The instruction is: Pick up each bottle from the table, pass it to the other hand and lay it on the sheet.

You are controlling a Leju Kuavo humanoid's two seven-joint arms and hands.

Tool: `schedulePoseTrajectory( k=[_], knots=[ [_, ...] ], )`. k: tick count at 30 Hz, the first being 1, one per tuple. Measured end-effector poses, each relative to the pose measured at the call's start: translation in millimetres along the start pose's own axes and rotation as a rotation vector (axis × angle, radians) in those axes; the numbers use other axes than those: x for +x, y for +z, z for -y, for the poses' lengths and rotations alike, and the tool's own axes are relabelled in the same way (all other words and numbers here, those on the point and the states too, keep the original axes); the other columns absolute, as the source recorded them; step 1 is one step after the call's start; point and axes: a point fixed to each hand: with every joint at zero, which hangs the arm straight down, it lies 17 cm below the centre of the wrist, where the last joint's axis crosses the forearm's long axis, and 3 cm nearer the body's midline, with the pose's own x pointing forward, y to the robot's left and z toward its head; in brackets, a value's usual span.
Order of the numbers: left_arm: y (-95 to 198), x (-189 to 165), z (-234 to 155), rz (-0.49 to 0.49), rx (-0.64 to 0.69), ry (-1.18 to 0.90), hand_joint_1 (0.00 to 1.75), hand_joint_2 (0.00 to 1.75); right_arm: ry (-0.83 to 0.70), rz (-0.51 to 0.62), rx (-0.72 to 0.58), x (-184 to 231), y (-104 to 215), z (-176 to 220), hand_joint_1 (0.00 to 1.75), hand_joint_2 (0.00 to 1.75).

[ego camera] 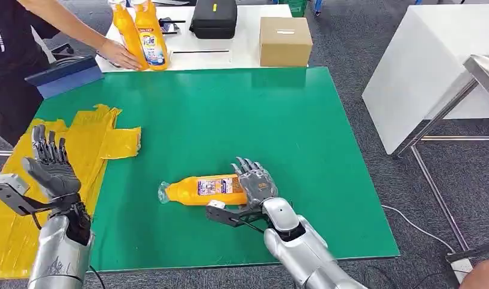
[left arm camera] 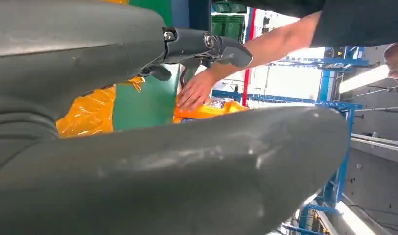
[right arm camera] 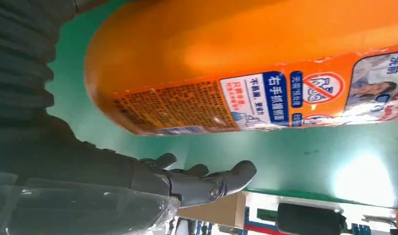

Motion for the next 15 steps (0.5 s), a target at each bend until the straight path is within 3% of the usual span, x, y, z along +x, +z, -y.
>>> schedulePoseTrajectory(
  k=[8,9,10,15],
  knots=[
    [-4,-5,4,-0.001,-0.019,0.007,0.0,0.0,0.007,0.001,0.029,2,-7,-6,0.0,1.75],
    [-5,-6,5,-0.001,-0.02,0.01,0.0,0.0,0.009,0.0,0.034,2,-8,-7,0.52,1.75],
    [-7,-7,5,0.0,-0.02,0.012,0.0,0.0,0.01,0.0,0.04,2,-9,-9,1.68,1.75],
    [-8,-12,9,-0.004,-0.03,0.016,0.0,0.0,0.009,0.004,0.078,2,-11,-19,1.71,1.75]
  ],
)
